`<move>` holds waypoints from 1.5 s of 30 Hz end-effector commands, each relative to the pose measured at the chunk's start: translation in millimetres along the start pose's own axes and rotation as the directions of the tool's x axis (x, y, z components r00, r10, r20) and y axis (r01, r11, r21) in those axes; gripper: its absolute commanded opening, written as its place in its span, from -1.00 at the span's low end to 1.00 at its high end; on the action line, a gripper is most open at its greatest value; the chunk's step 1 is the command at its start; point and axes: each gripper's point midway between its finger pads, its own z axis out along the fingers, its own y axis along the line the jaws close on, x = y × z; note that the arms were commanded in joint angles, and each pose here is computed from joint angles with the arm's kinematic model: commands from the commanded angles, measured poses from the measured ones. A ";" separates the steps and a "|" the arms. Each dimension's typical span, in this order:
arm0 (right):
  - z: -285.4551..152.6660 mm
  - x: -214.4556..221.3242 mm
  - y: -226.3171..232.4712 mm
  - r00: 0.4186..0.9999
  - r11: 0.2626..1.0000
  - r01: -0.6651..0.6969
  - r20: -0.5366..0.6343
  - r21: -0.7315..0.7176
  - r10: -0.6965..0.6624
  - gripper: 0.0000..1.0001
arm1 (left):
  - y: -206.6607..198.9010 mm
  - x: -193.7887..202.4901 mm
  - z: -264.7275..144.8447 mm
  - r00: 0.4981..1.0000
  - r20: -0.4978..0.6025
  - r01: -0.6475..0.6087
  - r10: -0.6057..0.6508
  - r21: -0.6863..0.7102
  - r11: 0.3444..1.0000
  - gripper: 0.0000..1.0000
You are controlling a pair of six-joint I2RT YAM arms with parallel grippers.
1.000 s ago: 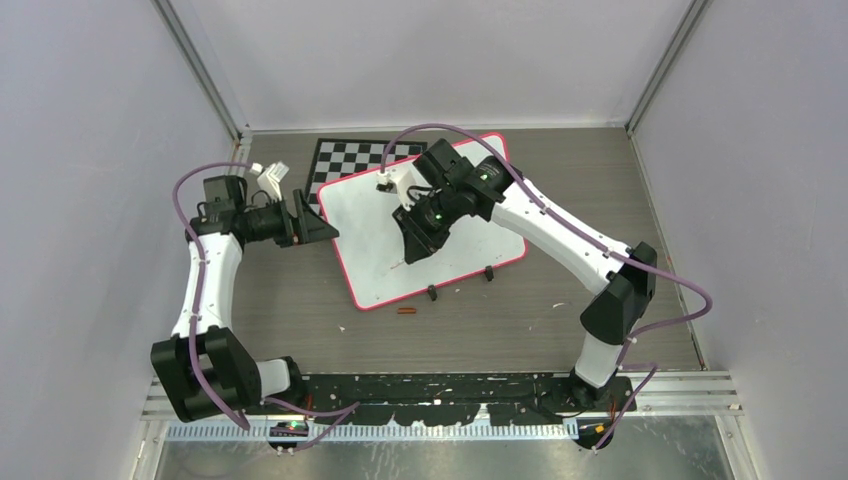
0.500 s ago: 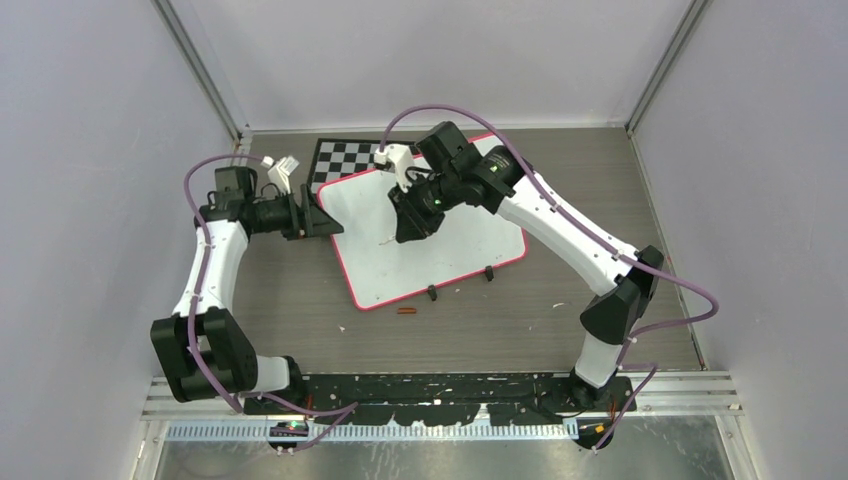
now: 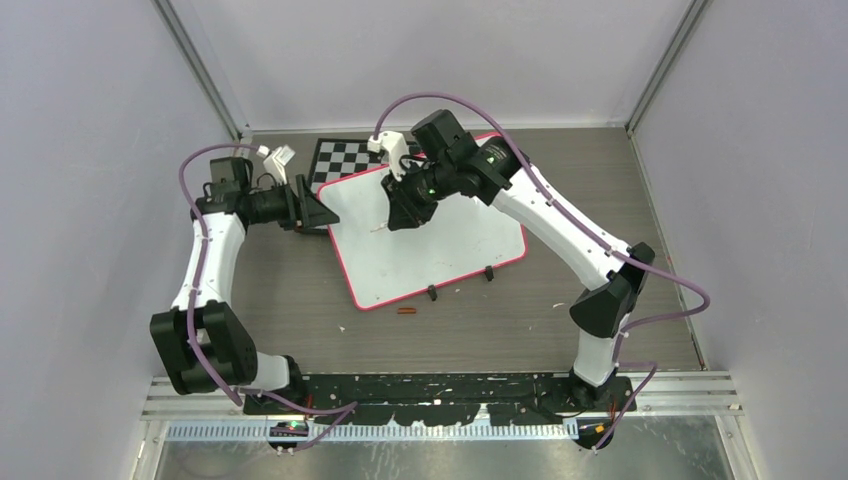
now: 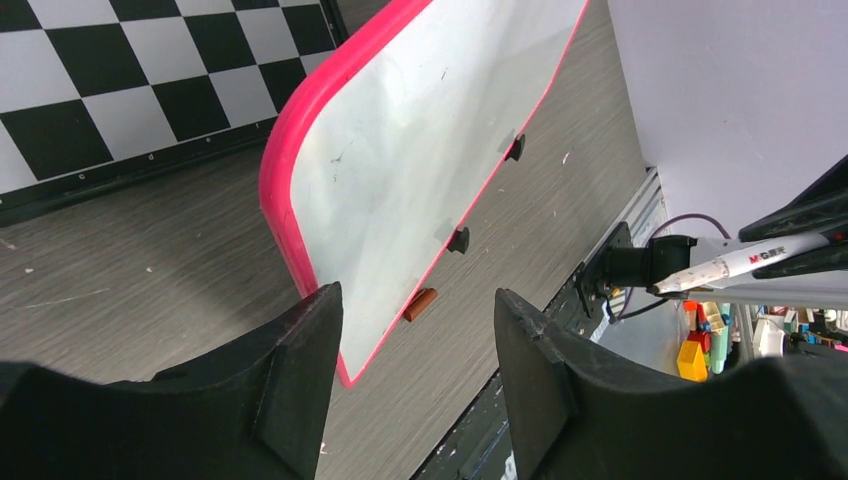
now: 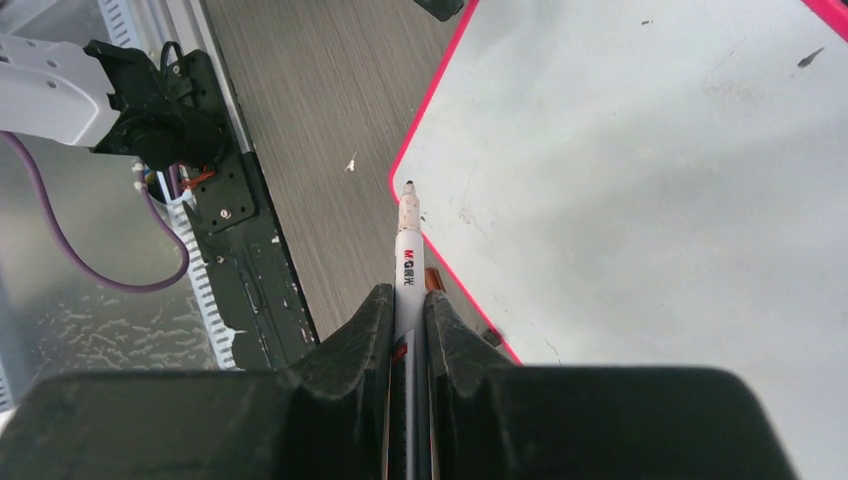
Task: Write a sentence on the whiteboard
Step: Move the whiteboard to the center of the board.
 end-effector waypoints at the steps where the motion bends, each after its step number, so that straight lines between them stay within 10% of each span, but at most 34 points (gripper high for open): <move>1: -3.9 -19.3 4.9 0.998 0.999 0.034 0.051 -0.013 -0.033 -0.99 | -5.3 -19.1 -12.6 0.998 0.056 -0.036 0.035 0.026 0.999 0.17; 22: 29.5 -46.1 -13.6 0.994 1.000 0.018 0.110 0.003 -0.018 -0.99 | 26.4 -43.0 4.5 0.995 0.063 -0.088 0.083 0.074 0.993 0.09; 38: -4.3 -23.0 6.4 0.997 0.999 0.004 0.076 -0.053 0.001 -0.99 | 2.4 -29.4 39.2 0.986 -0.010 -0.157 0.169 0.309 0.938 -1.00; 45: -19.7 -8.4 10.3 0.998 0.998 -0.009 0.060 -0.055 0.012 -1.00 | -10.9 -10.6 51.9 0.975 -0.071 -0.170 0.210 0.373 0.912 -1.00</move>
